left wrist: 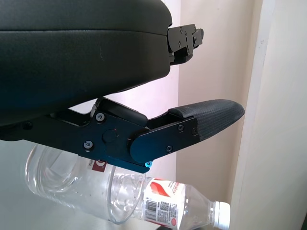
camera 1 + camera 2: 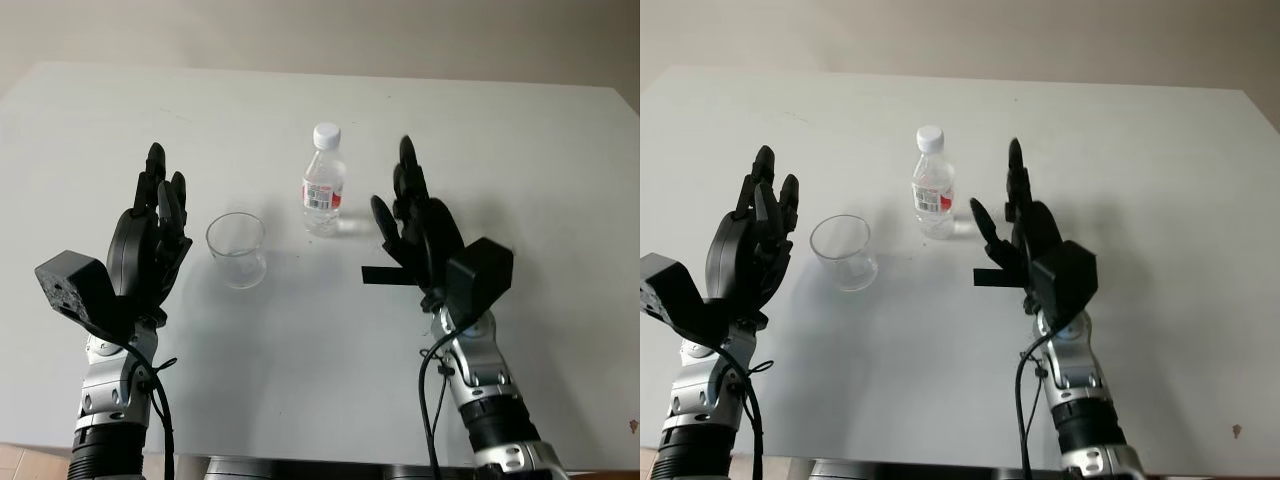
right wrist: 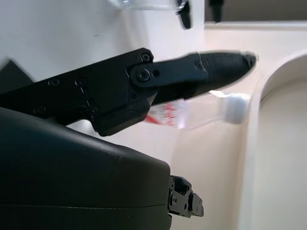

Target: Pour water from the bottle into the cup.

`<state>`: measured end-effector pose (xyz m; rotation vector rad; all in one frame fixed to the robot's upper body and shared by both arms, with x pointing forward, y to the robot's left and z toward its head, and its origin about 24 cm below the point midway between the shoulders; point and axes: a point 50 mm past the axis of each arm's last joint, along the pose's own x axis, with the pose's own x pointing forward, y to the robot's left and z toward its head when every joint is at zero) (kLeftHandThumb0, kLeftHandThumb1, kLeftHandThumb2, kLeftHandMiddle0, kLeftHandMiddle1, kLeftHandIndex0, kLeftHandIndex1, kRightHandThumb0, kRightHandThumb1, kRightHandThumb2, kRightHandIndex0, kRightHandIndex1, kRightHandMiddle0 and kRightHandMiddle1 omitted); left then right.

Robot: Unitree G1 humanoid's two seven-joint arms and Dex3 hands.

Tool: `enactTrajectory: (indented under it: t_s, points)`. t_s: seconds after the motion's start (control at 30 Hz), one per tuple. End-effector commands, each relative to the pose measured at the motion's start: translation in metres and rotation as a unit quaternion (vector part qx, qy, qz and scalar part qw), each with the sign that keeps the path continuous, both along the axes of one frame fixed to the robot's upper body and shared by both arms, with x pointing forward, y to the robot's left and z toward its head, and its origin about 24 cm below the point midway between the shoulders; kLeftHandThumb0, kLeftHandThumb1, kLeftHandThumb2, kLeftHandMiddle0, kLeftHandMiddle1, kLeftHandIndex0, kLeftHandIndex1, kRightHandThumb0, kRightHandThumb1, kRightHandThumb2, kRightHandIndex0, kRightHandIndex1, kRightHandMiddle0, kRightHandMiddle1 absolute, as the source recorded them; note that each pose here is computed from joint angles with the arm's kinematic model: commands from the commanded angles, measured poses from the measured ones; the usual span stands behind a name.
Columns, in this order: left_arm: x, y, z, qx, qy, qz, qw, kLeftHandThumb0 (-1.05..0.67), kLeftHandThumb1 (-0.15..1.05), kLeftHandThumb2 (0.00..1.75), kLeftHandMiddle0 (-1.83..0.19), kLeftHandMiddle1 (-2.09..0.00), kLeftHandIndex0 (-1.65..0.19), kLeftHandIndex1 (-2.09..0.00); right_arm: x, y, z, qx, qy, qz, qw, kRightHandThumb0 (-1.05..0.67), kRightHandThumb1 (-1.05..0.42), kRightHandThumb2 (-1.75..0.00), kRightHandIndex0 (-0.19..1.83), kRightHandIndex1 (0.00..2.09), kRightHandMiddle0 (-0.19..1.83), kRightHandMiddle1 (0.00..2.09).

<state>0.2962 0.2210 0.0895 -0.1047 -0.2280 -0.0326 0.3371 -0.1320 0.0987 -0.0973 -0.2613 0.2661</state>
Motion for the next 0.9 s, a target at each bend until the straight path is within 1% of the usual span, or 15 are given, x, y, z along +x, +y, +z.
enactTrajectory:
  t_s: [0.0,0.13,0.23,0.5,0.67,0.87]
  points:
    - [-0.003,0.000,0.001,-0.002,-0.007,0.000,1.000,-0.79,1.05,0.75,0.11,-0.05,0.15,-0.05,0.011,0.000,0.013,-0.017,-0.016,0.005,1.000,-0.97,-0.98,-0.06,-0.19,0.00,-0.19,0.00]
    - [-0.004,0.000,0.000,-0.005,-0.005,0.002,1.000,-0.78,1.05,0.74,0.10,-0.06,0.14,-0.06,0.025,0.006,0.022,-0.062,-0.022,0.001,0.998,-1.03,-0.95,-0.05,-0.19,0.00,-0.19,0.00]
    - [-0.005,0.000,0.000,-0.003,-0.004,0.000,1.000,-0.78,1.05,0.74,0.11,-0.05,0.15,-0.05,0.035,0.009,0.025,-0.081,-0.016,-0.002,0.997,-1.05,-0.95,-0.05,-0.19,0.00,-0.19,0.00]
    - [-0.005,0.001,-0.001,-0.002,0.004,0.001,1.000,-0.78,1.05,0.72,0.10,-0.06,0.15,-0.05,0.056,0.015,0.020,-0.150,0.021,-0.031,0.988,-1.05,-0.98,-0.06,-0.19,0.00,-0.19,0.00]
    - [-0.005,0.001,-0.002,-0.001,0.005,0.001,1.000,-0.78,1.05,0.72,0.10,-0.05,0.15,-0.05,0.062,0.015,0.014,-0.127,0.066,-0.031,0.989,-1.05,-0.98,-0.05,-0.19,0.00,-0.19,0.00]
    - [-0.004,0.002,-0.002,-0.002,0.007,0.003,1.000,-0.78,1.05,0.71,0.09,-0.06,0.15,-0.05,0.063,0.017,0.009,-0.127,0.085,-0.037,0.988,-1.05,-0.99,-0.06,-0.19,0.00,-0.19,0.00]
